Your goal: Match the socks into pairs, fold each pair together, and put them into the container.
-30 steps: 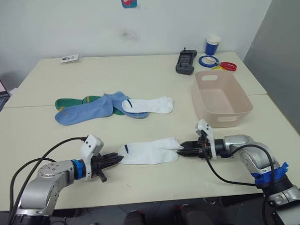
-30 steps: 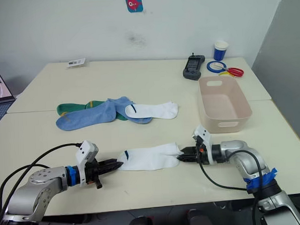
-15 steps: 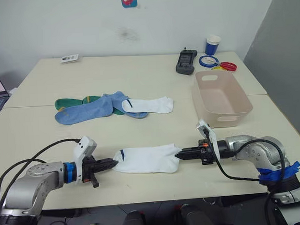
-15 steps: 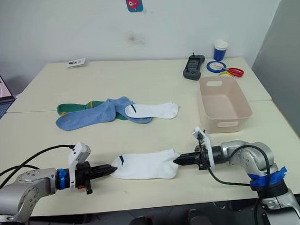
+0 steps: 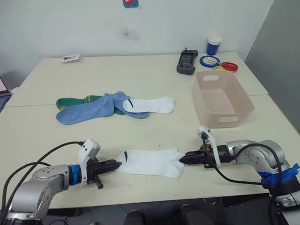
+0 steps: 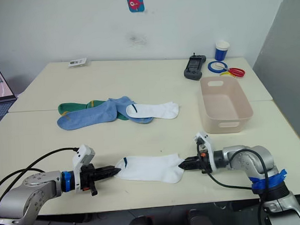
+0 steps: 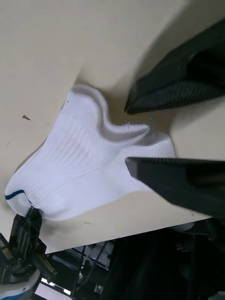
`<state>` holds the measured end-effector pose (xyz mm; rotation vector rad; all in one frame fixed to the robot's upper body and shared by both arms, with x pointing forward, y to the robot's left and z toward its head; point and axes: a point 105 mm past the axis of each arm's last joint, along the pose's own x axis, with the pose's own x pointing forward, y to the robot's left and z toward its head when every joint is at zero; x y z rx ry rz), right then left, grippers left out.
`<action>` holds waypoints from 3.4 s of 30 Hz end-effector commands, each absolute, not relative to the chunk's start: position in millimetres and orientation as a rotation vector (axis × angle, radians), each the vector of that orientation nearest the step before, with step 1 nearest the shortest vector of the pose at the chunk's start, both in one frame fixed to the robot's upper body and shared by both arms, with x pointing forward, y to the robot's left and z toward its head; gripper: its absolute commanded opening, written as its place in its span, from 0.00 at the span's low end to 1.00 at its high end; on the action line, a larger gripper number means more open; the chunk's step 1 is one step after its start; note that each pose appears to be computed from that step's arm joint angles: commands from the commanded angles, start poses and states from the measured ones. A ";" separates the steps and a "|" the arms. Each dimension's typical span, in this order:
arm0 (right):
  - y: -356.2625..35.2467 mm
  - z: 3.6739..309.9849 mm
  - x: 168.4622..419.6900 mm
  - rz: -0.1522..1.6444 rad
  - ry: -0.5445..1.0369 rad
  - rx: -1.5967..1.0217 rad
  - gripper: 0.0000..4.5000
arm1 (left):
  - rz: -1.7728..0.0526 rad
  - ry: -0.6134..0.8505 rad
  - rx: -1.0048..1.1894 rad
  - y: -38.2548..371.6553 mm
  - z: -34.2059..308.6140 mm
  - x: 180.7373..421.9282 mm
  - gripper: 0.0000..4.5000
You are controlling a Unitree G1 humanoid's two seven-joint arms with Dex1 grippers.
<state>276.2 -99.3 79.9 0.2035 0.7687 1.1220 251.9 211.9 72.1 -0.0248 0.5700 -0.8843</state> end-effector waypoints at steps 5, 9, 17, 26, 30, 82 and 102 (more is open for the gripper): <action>-121.1 106.6 283.8 1.108 0.615 0.090 0.85 | -0.762 0.453 0.006 248.4 102.8 267.0 0.49; -105.3 128.9 286.0 1.188 0.426 -0.050 0.85 | -0.790 0.325 0.027 240.9 128.3 274.4 0.49; -44.0 143.7 283.5 1.371 0.115 -0.353 0.57 | -0.990 0.222 0.182 190.9 132.7 263.1 0.00; -22.8 84.5 286.5 1.436 0.167 -0.440 0.01 | -1.054 0.282 0.321 164.2 87.0 266.8 0.00; -34.1 71.4 289.0 1.411 0.187 -0.456 0.01 | -1.002 0.348 0.330 177.7 69.2 269.1 0.00; -78.0 151.5 303.6 0.880 -0.055 -0.361 1.00 | -0.403 0.041 0.081 248.0 145.3 343.2 1.00; -66.4 156.1 321.3 0.792 -0.048 -0.340 1.00 | -0.332 0.173 0.147 178.0 122.3 458.5 0.96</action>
